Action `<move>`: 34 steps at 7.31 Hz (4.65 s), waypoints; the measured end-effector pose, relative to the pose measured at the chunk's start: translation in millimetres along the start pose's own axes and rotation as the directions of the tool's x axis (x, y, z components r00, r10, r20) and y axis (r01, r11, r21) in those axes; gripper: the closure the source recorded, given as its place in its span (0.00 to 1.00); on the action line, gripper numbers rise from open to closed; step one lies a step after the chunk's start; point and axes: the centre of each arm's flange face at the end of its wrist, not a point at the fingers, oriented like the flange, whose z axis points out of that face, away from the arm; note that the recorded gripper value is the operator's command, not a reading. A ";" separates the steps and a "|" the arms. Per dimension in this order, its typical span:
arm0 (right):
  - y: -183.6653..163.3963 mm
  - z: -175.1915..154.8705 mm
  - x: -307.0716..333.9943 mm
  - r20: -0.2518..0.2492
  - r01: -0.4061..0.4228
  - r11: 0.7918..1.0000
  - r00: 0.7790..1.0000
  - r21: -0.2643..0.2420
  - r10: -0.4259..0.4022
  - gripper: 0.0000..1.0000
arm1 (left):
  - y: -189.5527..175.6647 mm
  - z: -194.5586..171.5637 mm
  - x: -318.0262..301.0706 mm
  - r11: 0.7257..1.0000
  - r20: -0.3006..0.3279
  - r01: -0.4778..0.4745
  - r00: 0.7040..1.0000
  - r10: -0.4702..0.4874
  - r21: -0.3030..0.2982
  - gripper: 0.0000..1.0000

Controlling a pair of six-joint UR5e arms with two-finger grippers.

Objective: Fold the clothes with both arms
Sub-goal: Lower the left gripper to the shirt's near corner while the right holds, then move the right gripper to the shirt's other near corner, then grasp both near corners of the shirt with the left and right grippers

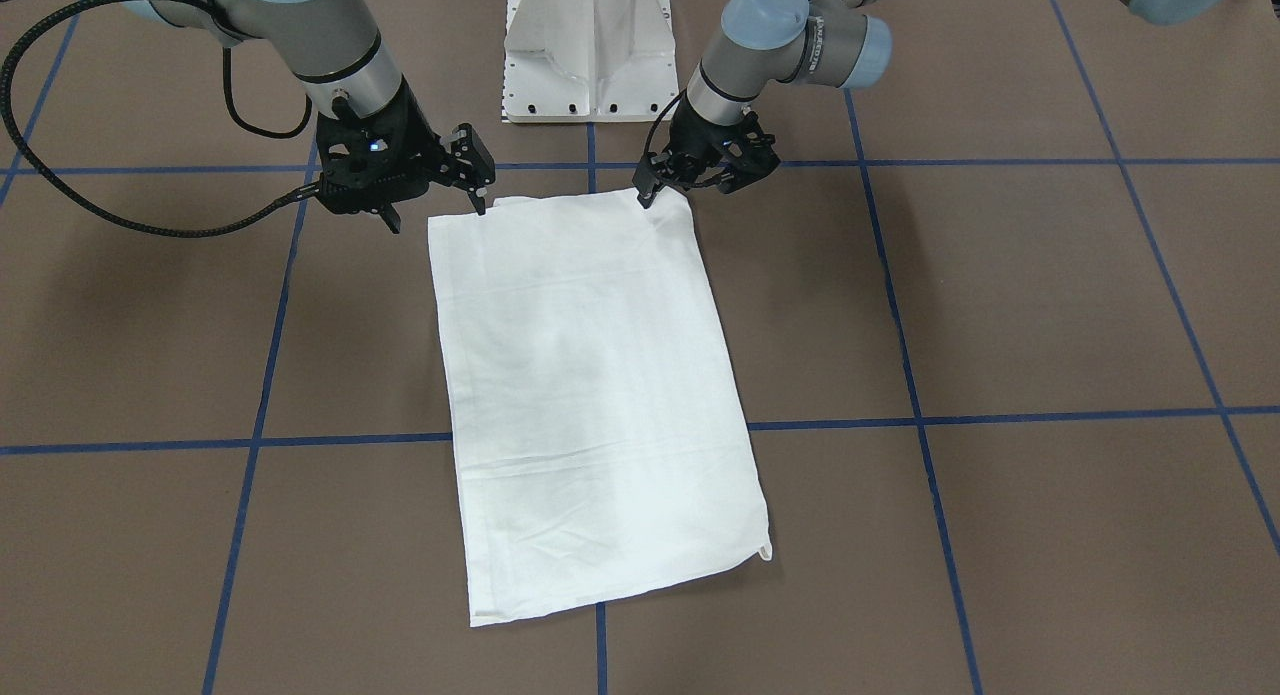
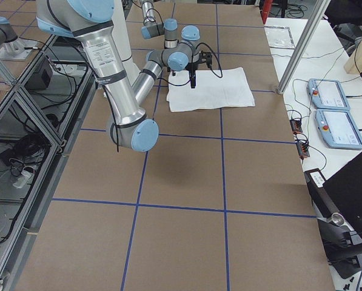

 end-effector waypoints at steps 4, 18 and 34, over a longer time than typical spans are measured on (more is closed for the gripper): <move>-2.2 2.1 0.8 -0.005 -0.002 1.000 1.000 -0.001 0.002 0.00 | -10.4 -1.6 2.9 1.000 -0.007 0.003 1.000 -0.003 0.022 0.83; 113.4 141.5 -55.6 -0.185 -0.495 0.868 0.851 0.034 0.492 0.00 | -0.4 -30.2 13.5 1.000 -0.026 -0.003 1.000 0.003 0.008 1.00; 141.7 174.3 -59.5 -0.236 -0.468 0.883 0.855 0.030 0.461 0.93 | -0.9 -29.6 14.2 1.000 -0.027 -0.002 1.000 0.003 0.013 1.00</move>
